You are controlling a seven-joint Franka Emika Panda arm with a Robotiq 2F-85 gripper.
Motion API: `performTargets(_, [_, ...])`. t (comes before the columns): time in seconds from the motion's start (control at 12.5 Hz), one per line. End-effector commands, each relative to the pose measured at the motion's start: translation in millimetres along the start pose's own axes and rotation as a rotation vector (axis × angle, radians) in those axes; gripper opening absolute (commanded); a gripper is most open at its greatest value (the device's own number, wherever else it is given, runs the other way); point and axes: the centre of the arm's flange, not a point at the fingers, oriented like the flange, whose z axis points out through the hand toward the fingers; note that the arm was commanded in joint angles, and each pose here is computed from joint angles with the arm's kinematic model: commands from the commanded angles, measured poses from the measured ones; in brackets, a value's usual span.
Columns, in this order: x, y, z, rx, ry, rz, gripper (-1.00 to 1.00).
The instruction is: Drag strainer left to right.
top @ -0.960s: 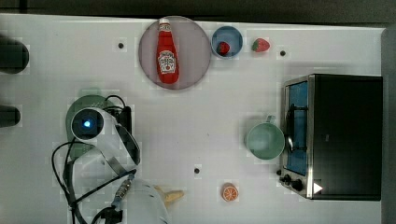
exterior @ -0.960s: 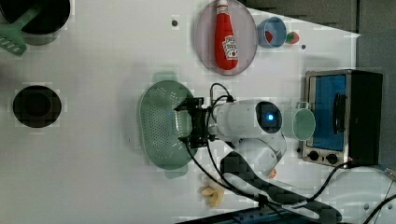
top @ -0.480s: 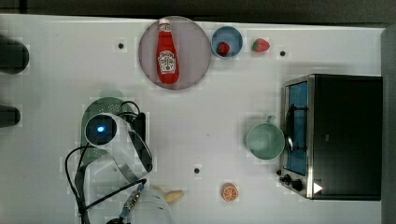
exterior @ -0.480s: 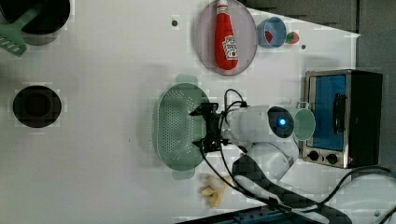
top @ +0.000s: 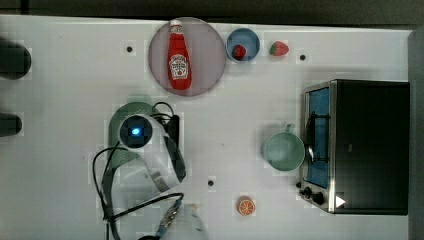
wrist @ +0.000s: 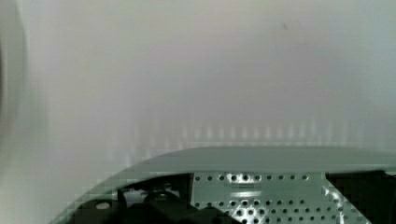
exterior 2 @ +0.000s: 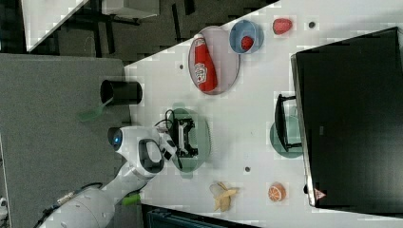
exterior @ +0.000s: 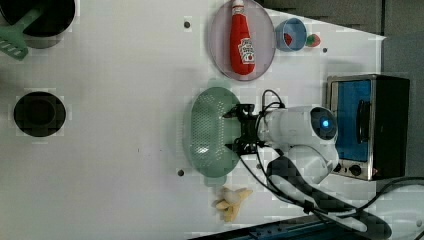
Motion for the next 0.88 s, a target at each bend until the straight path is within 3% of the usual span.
performTargets(0.08, [43.2,-9.0,-12.0,0.015,0.024,-0.055,1.00])
performTargets(0.88, [136.5,-23.0,-14.8,0.017,0.077,-0.043,1.00])
